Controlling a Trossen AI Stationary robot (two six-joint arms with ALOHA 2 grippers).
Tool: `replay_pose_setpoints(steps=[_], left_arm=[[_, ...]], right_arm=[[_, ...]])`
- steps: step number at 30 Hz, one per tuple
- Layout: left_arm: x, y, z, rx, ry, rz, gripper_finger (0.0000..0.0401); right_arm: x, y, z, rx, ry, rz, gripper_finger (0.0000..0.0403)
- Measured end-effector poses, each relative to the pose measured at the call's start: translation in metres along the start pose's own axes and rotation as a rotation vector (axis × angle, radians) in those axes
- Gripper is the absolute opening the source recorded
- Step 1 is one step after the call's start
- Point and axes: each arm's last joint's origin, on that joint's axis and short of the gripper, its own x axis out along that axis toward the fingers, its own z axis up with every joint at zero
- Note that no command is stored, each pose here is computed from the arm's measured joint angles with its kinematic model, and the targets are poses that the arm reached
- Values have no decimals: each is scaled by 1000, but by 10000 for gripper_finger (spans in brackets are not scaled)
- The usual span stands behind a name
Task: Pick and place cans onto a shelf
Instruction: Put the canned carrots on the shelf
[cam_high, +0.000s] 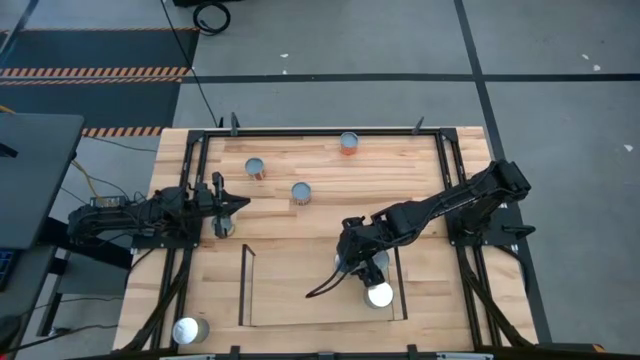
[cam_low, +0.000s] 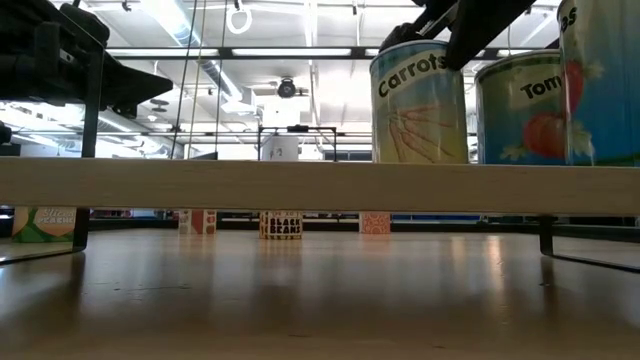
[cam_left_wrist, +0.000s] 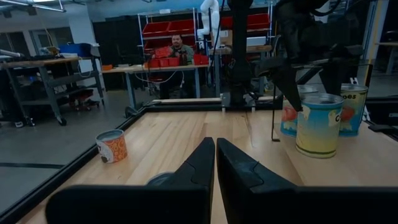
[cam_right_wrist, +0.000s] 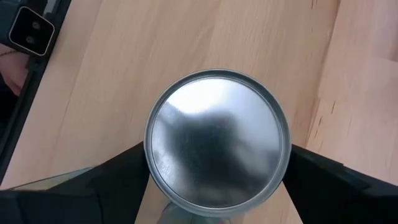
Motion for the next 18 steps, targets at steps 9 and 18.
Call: replay_pose_setpoints(steps=[9,18], left_arm=[[0,0,0,0,0,0,25],[0,0,0,0,0,0,25]], right_arm=[[0,0,-1,5,10,-3,308],[-1,-1,-3,11,37,-28,322]])
